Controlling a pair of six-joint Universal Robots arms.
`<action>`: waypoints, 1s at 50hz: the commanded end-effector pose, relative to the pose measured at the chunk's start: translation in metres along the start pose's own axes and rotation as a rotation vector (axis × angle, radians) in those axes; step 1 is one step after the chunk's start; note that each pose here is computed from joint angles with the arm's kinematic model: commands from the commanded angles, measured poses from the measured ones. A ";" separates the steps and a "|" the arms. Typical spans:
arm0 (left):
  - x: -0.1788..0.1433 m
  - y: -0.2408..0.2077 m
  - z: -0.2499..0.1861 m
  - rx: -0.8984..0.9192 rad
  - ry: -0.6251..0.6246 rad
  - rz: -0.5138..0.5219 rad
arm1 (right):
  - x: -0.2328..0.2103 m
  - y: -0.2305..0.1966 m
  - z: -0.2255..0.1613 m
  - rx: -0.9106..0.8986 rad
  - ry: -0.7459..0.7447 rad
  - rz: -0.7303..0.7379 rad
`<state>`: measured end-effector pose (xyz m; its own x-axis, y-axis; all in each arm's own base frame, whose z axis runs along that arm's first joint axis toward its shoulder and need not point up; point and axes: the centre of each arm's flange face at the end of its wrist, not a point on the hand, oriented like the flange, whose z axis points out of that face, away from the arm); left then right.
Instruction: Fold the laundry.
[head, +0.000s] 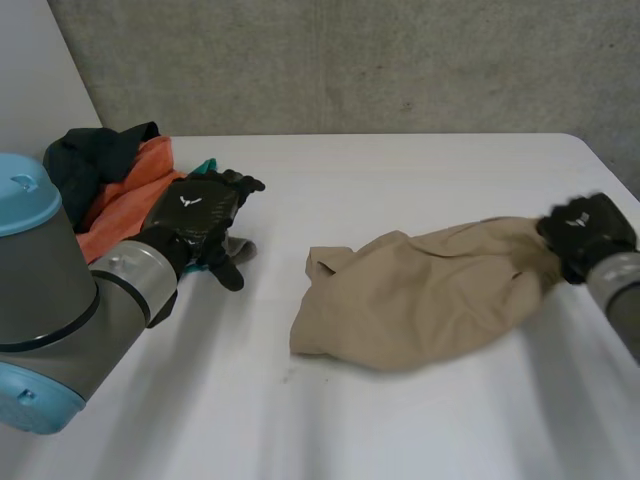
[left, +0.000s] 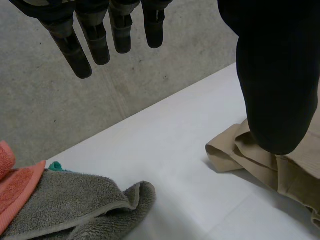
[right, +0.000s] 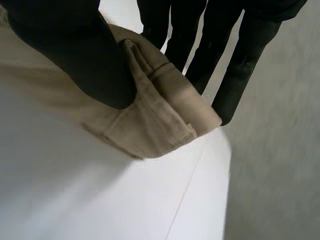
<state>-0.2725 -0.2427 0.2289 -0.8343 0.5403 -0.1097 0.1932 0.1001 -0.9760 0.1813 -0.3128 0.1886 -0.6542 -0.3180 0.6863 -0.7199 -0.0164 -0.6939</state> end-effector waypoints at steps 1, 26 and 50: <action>0.000 -0.002 -0.002 -0.001 -0.004 0.000 | -0.054 -0.093 -0.041 0.402 -0.098 -0.119; 0.005 -0.041 -0.001 0.121 0.001 -0.005 | -0.095 -0.151 -0.079 0.630 -0.376 0.259; 0.105 0.006 0.054 -0.140 0.225 0.032 | -0.058 -0.075 0.005 0.056 -0.525 0.729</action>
